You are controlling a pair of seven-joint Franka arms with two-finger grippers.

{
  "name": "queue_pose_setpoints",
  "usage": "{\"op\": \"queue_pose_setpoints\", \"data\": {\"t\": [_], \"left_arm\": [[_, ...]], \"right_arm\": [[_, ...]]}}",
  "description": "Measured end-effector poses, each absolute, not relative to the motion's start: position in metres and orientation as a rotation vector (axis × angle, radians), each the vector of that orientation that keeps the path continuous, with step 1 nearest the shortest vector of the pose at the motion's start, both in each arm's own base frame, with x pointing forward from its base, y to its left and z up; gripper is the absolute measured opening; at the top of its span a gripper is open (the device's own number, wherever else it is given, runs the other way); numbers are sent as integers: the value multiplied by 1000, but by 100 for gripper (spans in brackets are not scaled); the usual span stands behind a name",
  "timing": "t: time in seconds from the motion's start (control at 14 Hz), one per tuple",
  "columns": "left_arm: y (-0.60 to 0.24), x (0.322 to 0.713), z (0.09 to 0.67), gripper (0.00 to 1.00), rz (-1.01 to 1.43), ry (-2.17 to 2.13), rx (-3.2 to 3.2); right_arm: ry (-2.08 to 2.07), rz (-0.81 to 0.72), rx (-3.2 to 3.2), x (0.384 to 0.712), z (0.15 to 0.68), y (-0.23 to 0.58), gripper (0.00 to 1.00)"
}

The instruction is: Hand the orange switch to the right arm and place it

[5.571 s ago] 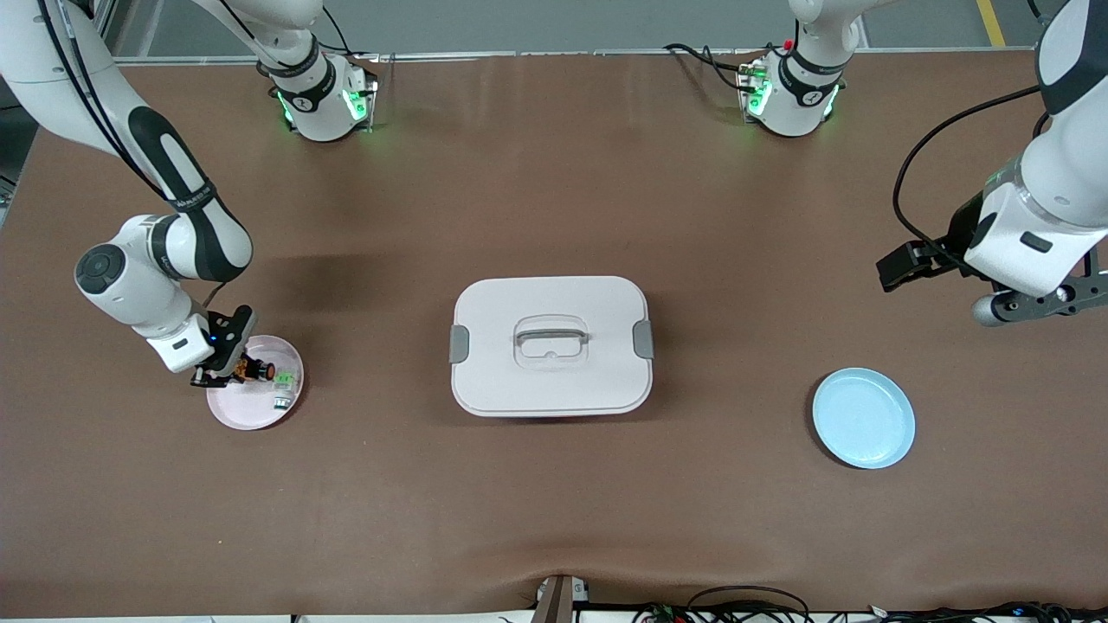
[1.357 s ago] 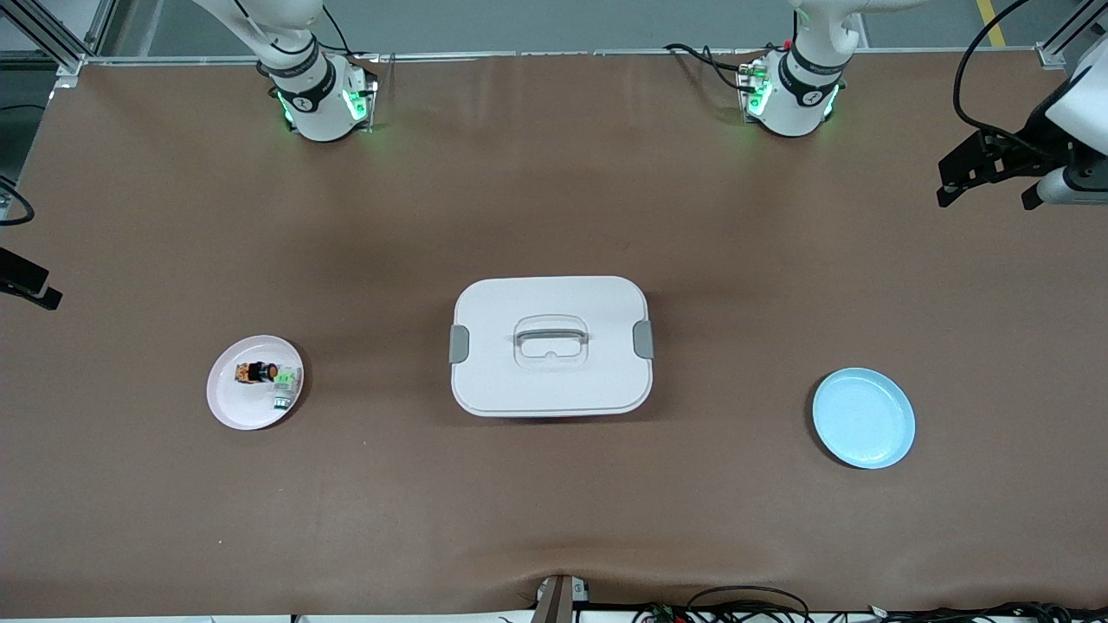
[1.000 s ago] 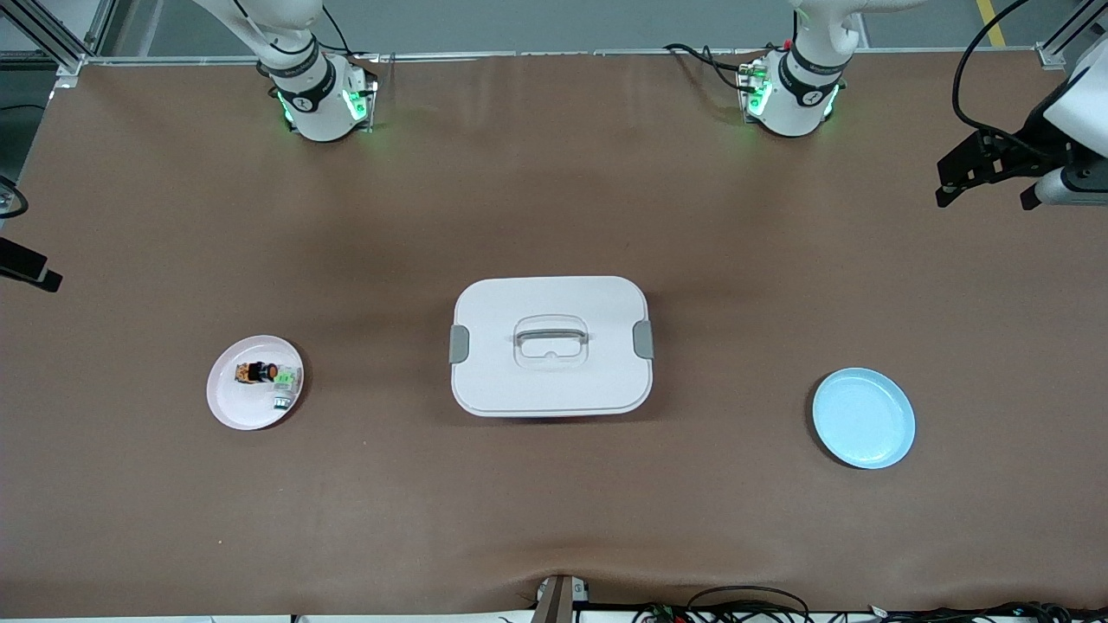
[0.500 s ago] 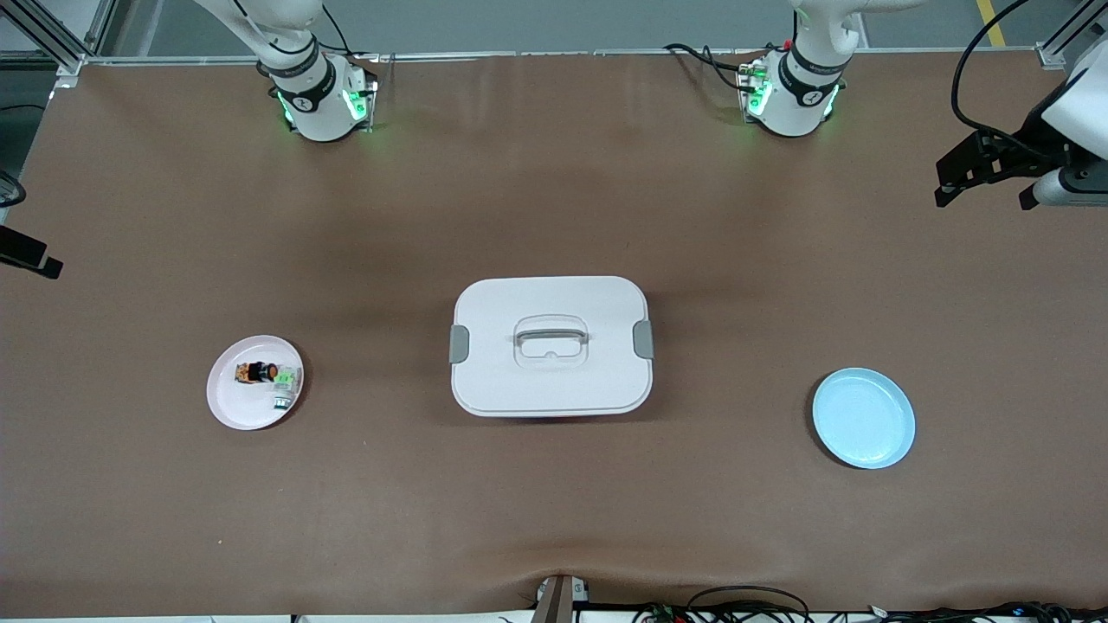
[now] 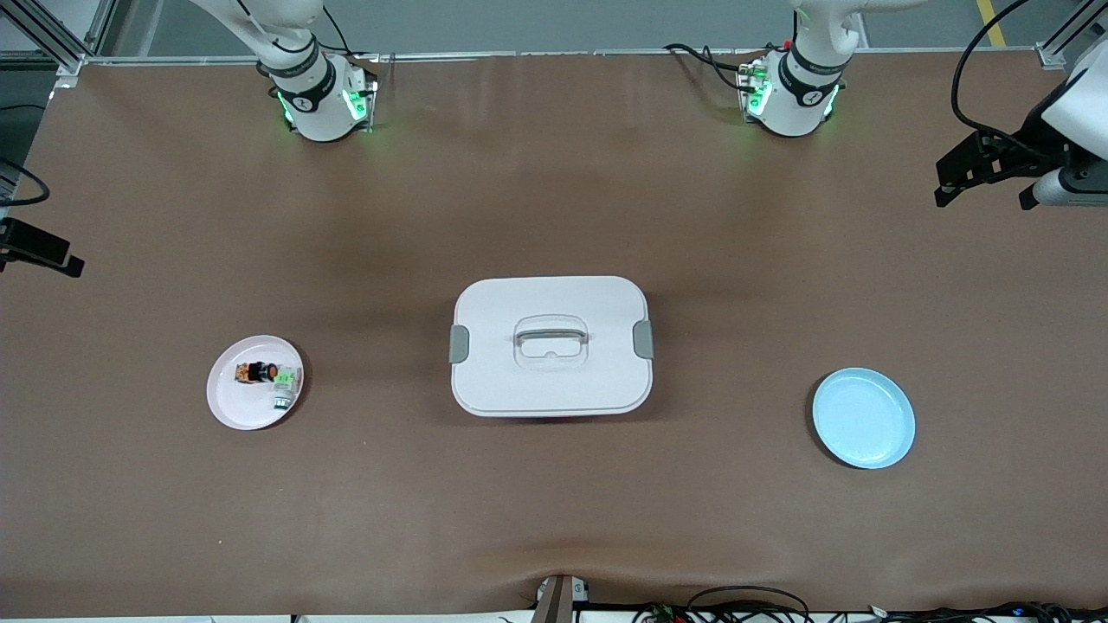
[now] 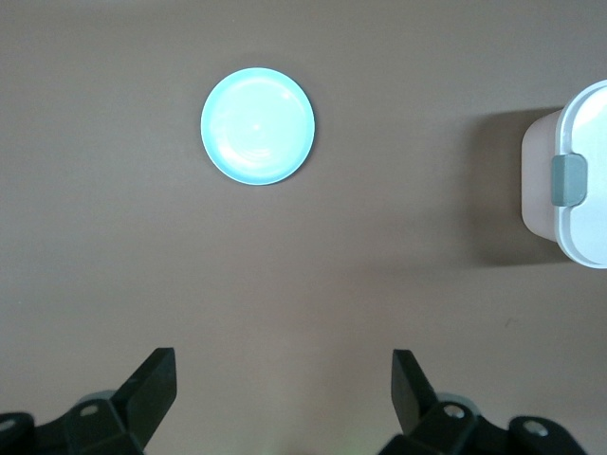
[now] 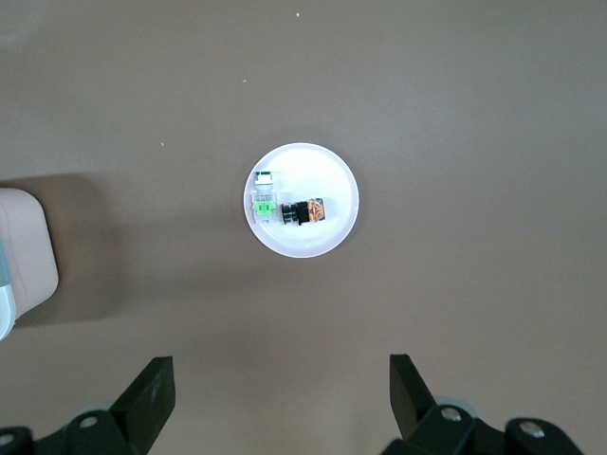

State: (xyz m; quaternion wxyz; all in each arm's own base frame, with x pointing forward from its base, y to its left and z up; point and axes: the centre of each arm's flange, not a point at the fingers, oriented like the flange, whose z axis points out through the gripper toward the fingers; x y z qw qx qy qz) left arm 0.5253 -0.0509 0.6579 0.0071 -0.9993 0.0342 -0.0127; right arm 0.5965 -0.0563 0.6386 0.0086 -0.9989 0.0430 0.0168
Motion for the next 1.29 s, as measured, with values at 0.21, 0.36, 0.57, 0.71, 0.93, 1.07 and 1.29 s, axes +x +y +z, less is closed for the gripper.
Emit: {"op": "queue_pose_setpoints", "data": {"t": [0.21,0.36,0.57,0.71,0.93,1.07,1.29], "left_arm": [[-50,525,659,100,-44,105,-3125],[-50,524,660,100,-45,103,-3125],[-50,522,661,100,-36,103,-3125],[-49,521,661,100,-27,104,-3124],[-49,521,661,100,-25,105,-3124],[-49,521,662,100,-26,105,-3124],[-49,521,662,100,-27,106,-3124]], "right_arm": [[156,58,-3142,586,650,-56,100],[164,68,-3144,576,660,-57,100],[163,76,-3135,569,663,-54,100],[176,90,-3103,566,656,-58,100],[162,80,-3093,559,652,-54,100],[153,82,-3093,554,653,-50,100],[155,72,-3092,552,653,-51,100]]}}
